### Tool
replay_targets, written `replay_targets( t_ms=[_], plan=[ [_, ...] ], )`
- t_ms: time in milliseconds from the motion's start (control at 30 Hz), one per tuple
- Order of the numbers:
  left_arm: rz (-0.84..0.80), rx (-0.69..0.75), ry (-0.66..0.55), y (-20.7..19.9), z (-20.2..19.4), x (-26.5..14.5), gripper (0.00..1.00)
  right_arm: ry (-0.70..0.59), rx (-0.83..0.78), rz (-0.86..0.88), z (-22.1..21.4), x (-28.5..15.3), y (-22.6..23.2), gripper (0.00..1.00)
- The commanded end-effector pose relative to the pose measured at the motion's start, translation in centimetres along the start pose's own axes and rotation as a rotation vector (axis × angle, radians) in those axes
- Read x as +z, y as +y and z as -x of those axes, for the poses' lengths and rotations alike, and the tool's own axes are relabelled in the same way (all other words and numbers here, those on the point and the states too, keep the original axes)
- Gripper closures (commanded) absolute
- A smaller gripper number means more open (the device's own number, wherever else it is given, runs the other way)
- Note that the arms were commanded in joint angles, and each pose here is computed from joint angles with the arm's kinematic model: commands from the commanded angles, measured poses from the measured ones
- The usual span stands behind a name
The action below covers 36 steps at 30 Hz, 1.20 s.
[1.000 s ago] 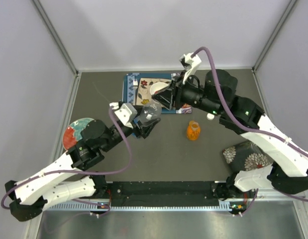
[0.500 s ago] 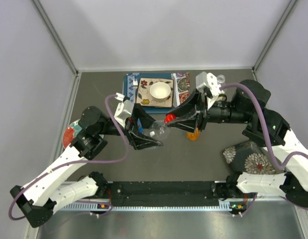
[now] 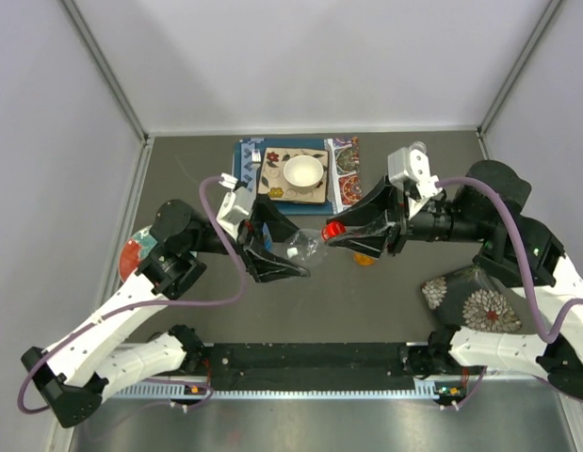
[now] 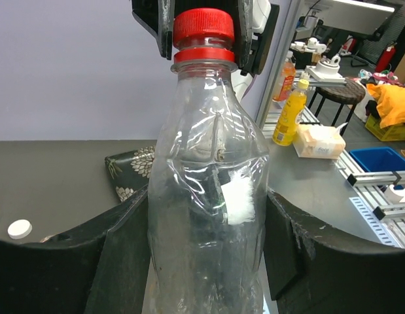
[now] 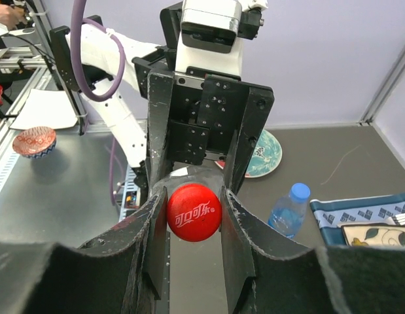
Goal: Unscrew the bottle caps
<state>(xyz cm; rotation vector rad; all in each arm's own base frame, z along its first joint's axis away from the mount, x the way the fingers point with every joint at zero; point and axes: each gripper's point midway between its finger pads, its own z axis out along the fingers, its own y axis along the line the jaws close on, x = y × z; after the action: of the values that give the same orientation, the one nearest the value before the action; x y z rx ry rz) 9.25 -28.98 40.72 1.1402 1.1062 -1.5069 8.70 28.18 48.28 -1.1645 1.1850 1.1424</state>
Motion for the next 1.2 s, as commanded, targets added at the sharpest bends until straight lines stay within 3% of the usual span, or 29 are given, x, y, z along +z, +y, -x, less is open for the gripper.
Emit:
replay_targets(
  t_ms=[0,333,533,567,667,700,767,800,900,1033,1067,1167],
  plan=[
    [0.04,-0.072,0.031,1.3,-1.0,-0.2,0.83,-0.216,-0.17,0.073,6.6,-3.7,3.4,1.0],
    [-0.175,-0.16,0.052,-2.1,-0.7,0.0,0.84,-0.107,-0.122,0.428,5.3,-1.4,7.0,1.0],
    [-0.193,-0.14,0.037,-2.5,-0.3,-0.1,0.84,-0.11,-0.139,0.491,6.0,-1.0,7.3,1.0],
    [-0.172,-0.153,0.041,-2.2,-0.5,0.0,0.84,-0.118,-0.152,0.454,6.2,-1.0,6.8,1.0],
    [-0.054,-0.088,0.02,-0.5,-0.1,0.0,0.84,-0.131,-0.157,0.099,6.7,-0.4,1.4,1.0],
    [0.002,-0.118,0.04,0.2,-0.9,-0.2,0.84,-0.107,-0.135,-0.137,5.7,-0.4,-2.8,1.0],
    [0.144,-0.044,0.008,2.2,-0.4,-0.8,0.83,-0.108,-0.126,-0.387,5.3,-2.1,-6.7,1.0],
    [0.204,-0.044,0.012,2.9,-0.8,-1.2,0.83,-0.057,-0.087,-0.659,3.1,-4.0,-11.1,1.0],
    [0.388,0.024,-0.031,5.1,-0.2,-2.8,0.83,0.06,-0.02,-1.001,-2.4,-7.4,-15.8,1.0],
    [0.552,0.089,-0.076,6.2,0.4,-5.2,0.83,0.113,0.147,-1.165,-9.8,-9.3,-17.2,1.0],
    [0.573,0.099,-0.082,6.3,0.6,-5.6,0.83,0.169,0.168,-1.17,-13.1,-9.1,-17.3,1.0],
    [0.658,0.142,-0.116,6.6,1.3,-7.0,0.83,0.2,0.235,-1.154,-17.7,-8.2,-17.0,1.0]
  ],
)
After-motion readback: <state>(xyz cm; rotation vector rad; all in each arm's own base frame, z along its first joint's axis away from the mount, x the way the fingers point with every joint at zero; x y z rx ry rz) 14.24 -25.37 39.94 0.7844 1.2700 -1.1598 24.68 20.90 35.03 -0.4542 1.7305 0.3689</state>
